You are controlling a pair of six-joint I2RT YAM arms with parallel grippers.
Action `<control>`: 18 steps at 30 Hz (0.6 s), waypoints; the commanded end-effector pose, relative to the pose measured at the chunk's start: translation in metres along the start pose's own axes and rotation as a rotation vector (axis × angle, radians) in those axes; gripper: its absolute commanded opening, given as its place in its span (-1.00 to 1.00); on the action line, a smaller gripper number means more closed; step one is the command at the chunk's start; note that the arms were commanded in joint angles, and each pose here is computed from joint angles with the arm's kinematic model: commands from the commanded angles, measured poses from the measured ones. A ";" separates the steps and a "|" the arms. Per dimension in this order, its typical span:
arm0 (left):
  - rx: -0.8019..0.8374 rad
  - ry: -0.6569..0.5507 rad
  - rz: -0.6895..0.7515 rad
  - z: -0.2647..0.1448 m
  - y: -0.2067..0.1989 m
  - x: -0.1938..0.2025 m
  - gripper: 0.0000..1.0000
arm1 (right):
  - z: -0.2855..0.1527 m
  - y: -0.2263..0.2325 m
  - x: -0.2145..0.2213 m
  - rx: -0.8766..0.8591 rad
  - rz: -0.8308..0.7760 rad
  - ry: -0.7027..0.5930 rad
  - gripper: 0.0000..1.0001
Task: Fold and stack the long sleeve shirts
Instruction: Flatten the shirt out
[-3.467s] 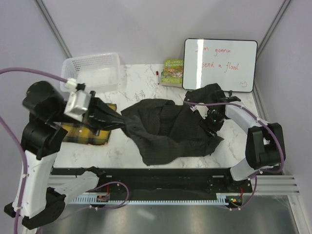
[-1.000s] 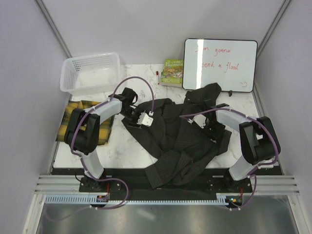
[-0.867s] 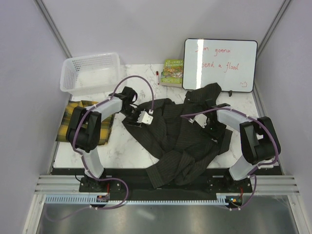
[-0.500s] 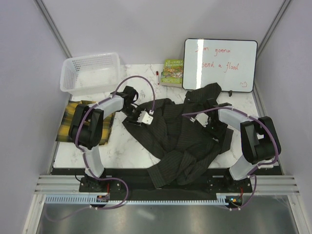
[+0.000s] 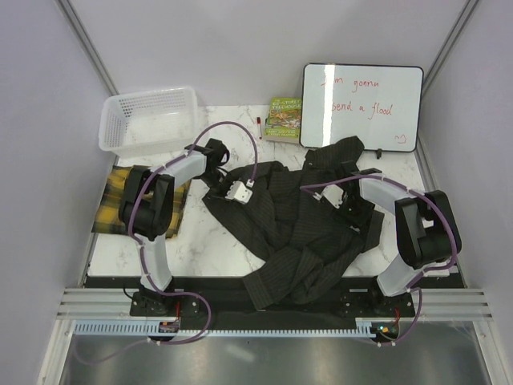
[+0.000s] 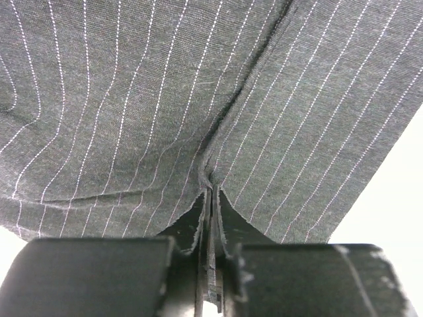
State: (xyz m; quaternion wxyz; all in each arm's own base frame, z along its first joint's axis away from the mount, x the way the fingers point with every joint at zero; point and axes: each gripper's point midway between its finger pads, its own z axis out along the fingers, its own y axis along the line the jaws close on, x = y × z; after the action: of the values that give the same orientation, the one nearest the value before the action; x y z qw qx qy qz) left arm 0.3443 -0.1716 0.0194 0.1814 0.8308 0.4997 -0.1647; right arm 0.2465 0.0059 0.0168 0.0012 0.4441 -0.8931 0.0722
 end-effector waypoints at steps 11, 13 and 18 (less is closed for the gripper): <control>-0.067 -0.002 0.083 -0.061 -0.058 -0.043 -0.96 | 0.002 -0.031 -0.007 0.092 0.010 -0.014 0.26; -0.015 -0.032 0.095 -0.071 -0.103 -0.059 -0.96 | 0.000 -0.034 -0.008 0.099 0.011 -0.019 0.26; 0.124 -0.057 0.205 -0.069 -0.216 -0.078 -0.96 | 0.000 -0.046 -0.013 0.129 0.024 -0.037 0.26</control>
State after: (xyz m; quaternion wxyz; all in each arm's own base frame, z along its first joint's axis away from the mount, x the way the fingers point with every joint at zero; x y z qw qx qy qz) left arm 0.2214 -0.1327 0.0963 0.2194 0.8496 0.4588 -0.1396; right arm 0.2567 -0.0057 0.0183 -0.0018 0.4389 -0.8942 0.0875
